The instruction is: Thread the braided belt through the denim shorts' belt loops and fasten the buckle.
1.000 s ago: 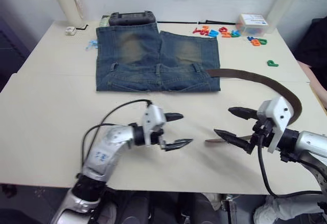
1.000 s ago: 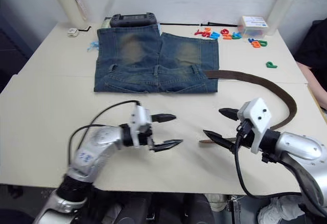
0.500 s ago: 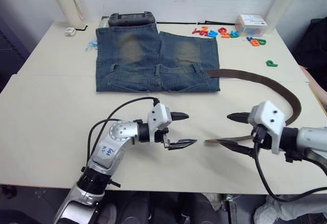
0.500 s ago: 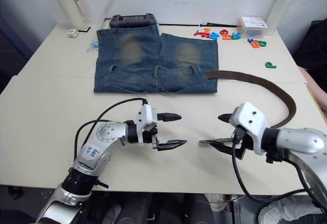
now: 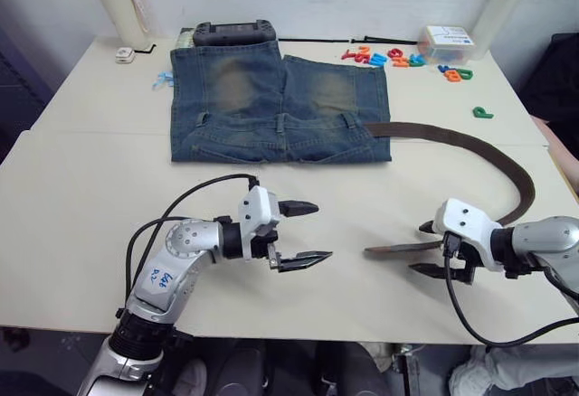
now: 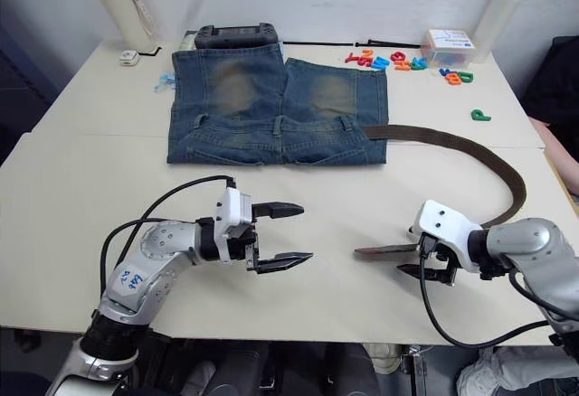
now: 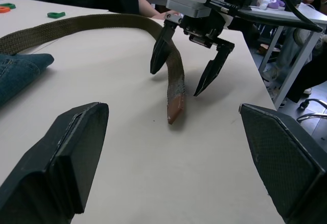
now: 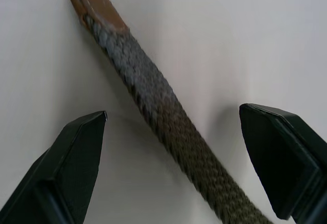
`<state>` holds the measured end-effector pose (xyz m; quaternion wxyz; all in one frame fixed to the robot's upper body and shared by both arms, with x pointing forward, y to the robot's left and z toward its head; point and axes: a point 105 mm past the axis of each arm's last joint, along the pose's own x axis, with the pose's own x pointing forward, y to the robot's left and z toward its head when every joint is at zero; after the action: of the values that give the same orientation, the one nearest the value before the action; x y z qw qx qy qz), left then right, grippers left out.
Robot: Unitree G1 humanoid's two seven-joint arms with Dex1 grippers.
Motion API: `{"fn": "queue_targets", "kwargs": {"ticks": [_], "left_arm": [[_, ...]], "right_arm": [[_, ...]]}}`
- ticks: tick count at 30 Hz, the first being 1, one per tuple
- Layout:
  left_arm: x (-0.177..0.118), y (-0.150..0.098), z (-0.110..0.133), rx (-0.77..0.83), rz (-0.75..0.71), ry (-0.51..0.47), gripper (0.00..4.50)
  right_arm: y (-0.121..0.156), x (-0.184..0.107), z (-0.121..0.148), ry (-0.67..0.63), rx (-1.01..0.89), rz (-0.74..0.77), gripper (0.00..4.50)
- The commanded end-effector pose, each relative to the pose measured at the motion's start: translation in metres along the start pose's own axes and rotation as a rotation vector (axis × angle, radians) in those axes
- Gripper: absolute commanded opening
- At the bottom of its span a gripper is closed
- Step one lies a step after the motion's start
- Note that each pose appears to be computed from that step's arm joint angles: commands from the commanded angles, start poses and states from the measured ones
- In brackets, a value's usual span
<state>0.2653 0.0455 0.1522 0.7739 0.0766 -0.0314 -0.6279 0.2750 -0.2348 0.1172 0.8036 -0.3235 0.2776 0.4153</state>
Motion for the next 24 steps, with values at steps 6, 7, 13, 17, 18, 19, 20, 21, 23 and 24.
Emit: {"fn": "queue_targets", "kwargs": {"ticks": [6, 7, 13, 17, 18, 19, 20, 21, 23, 24], "left_arm": [[-0.002, -0.004, 0.014, 0.039, 0.002, -0.042, 4.50], [-0.002, -0.004, 0.015, 0.039, 0.004, -0.043, 4.50], [-0.006, -0.001, 0.017, 0.049, 0.001, -0.042, 4.50], [-0.011, 0.001, 0.021, 0.079, -0.023, -0.029, 4.50], [-0.013, 0.002, 0.022, 0.083, -0.033, -0.023, 4.50], [-0.014, 0.003, 0.022, 0.087, -0.040, -0.018, 4.50], [-0.014, 0.004, 0.022, 0.089, -0.051, -0.010, 4.50], [-0.015, 0.004, 0.022, 0.090, -0.062, -0.005, 4.50], [-0.015, 0.003, 0.023, 0.079, -0.084, -0.002, 4.50], [-0.014, 0.002, 0.024, 0.074, -0.094, -0.006, 4.50]], "right_arm": [[-0.001, 0.000, 0.003, 0.003, -0.045, 0.002, 1.29], [0.000, -0.001, 0.005, -0.005, -0.049, 0.010, 0.77], [0.010, -0.009, 0.031, -0.115, -0.089, 0.091, 0.08], [0.028, -0.019, 0.063, -0.242, -0.086, 0.209, 0.08], [0.035, -0.021, 0.070, -0.266, -0.095, 0.255, 0.08], [0.040, -0.022, 0.074, -0.276, -0.105, 0.286, 0.08], [0.045, -0.022, 0.079, -0.281, -0.120, 0.316, 0.08], [0.049, -0.021, 0.083, -0.284, -0.134, 0.333, 0.08], [0.052, -0.017, 0.089, -0.280, -0.151, 0.344, 0.08], [0.053, -0.015, 0.090, -0.277, -0.161, 0.351, 0.08]]}}
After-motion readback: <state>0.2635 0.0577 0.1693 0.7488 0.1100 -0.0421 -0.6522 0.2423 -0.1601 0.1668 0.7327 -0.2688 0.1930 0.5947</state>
